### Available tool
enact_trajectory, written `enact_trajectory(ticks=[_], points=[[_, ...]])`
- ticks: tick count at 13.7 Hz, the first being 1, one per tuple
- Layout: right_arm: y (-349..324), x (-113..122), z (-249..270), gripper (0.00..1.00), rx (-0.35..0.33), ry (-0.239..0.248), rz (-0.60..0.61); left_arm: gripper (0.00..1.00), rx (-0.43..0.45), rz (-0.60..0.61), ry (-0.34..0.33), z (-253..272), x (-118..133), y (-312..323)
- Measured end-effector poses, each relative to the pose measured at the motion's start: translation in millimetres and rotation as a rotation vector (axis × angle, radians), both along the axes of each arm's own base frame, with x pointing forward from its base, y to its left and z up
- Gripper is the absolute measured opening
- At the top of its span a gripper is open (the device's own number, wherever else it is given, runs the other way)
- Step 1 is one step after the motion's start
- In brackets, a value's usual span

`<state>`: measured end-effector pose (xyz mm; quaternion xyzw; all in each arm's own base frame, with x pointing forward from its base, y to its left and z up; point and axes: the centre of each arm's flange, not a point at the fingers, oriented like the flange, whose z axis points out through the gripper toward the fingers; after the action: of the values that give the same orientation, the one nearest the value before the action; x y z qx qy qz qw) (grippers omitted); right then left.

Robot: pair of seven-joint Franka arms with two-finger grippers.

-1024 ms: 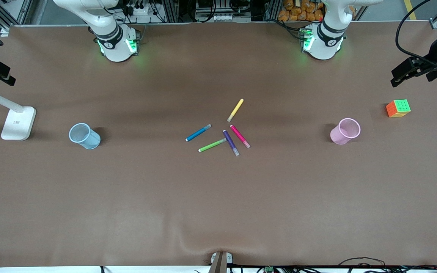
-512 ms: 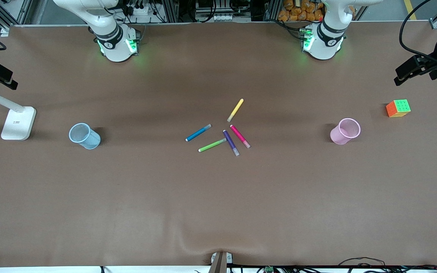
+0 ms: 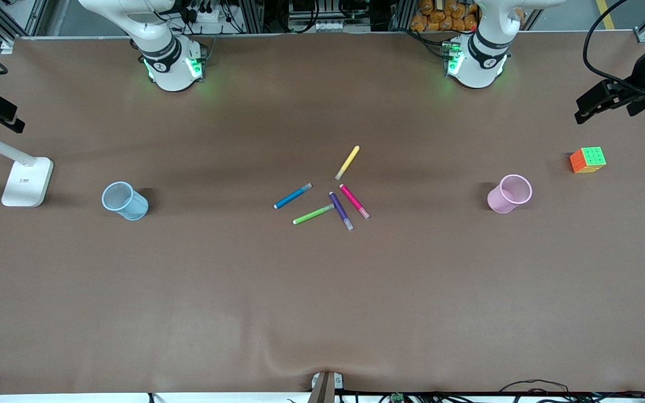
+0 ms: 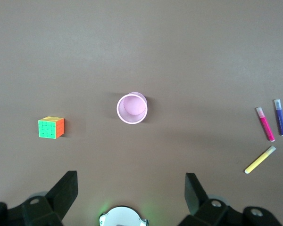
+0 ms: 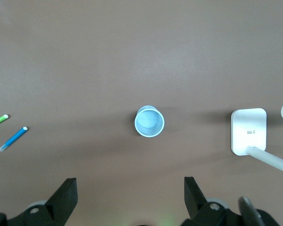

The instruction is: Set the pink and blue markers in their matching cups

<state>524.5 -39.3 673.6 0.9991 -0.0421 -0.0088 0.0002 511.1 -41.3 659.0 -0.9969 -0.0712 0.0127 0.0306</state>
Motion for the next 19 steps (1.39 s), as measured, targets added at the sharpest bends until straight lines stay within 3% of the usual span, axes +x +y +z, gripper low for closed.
enact_trajectory(ticks=[5,12,19], points=[[-1.4,0.6,-0.4,1.00,0.000,-0.001,-0.003,1.00,-0.049,-0.005,0.032,-12.1,2.0,-6.7],[-1.6,7.8,-11.8,1.00,0.000,0.020,-0.003,1.00,-0.047,-0.003,0.070,-24.4,1.6,-6.5],[-1.9,10.0,-15.1,1.00,-0.001,0.026,-0.004,1.00,-0.039,0.004,0.152,-57.3,0.5,-8.1]])
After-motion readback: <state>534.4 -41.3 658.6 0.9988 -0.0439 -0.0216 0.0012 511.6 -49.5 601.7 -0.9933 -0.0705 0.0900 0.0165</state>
